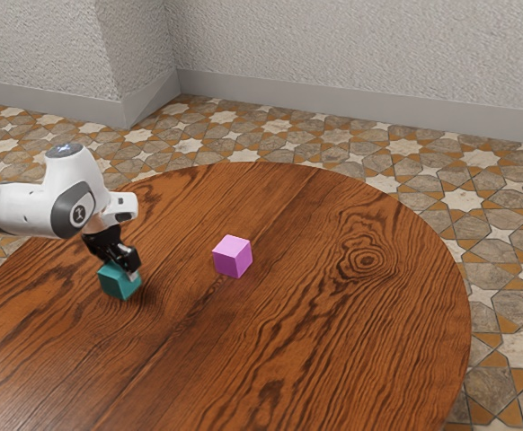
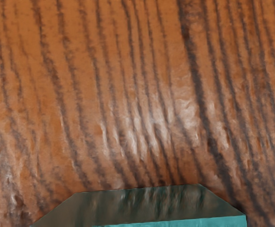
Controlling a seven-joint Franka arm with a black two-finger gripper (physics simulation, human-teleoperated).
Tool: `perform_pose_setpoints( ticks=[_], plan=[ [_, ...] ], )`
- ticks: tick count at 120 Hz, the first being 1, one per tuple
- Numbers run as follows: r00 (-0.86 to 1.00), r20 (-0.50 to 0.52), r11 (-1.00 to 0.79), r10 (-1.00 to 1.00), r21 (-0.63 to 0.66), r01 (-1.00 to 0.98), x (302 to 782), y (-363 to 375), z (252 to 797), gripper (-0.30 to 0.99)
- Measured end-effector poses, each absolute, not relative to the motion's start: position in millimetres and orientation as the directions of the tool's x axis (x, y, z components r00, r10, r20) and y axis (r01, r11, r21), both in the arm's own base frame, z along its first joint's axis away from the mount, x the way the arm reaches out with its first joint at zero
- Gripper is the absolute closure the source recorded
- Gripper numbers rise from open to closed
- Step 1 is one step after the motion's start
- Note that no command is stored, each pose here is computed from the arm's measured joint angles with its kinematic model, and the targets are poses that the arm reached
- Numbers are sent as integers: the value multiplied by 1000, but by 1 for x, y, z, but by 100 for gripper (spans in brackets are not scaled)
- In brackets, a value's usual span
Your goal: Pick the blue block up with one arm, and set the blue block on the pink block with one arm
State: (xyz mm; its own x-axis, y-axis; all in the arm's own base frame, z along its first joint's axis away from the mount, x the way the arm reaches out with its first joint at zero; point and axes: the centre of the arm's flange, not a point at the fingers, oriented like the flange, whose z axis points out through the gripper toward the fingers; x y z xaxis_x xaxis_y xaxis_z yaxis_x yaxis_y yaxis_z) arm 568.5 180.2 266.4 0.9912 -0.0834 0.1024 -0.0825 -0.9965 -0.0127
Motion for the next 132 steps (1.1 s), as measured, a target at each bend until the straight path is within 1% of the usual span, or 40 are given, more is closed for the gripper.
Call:
perform_pose_setpoints(
  ticks=[18, 29, 39, 50, 66, 81, 92, 99, 112, 123, 132],
  plan=[
    [990, 102, -995, -94, -20, -93, 568, 180, 269, 32],
    [990, 103, -995, -98, -36, -95, 569, 178, 289, 34],
    [987, 126, -995, -97, -47, -92, 593, 179, 322, 36],
    [985, 121, -993, -120, -35, -116, 608, 154, 338, 37],
    [981, 118, -988, -151, -10, -151, 617, 108, 347, 37],
    [977, 148, -988, -151, -6, -151, 632, 83, 361, 35],
    [979, 158, -991, -131, 6, -134, 649, 72, 370, 34],
    [978, 160, -991, -133, -11, -133, 652, 55, 383, 34],
    [985, 142, -995, -98, -43, -93, 655, 35, 390, 33],
    [985, 162, -998, -65, -25, -61, 675, 26, 399, 32],
    [987, 158, -999, -38, -2, -39, 690, 21, 394, 32]
  ],
)
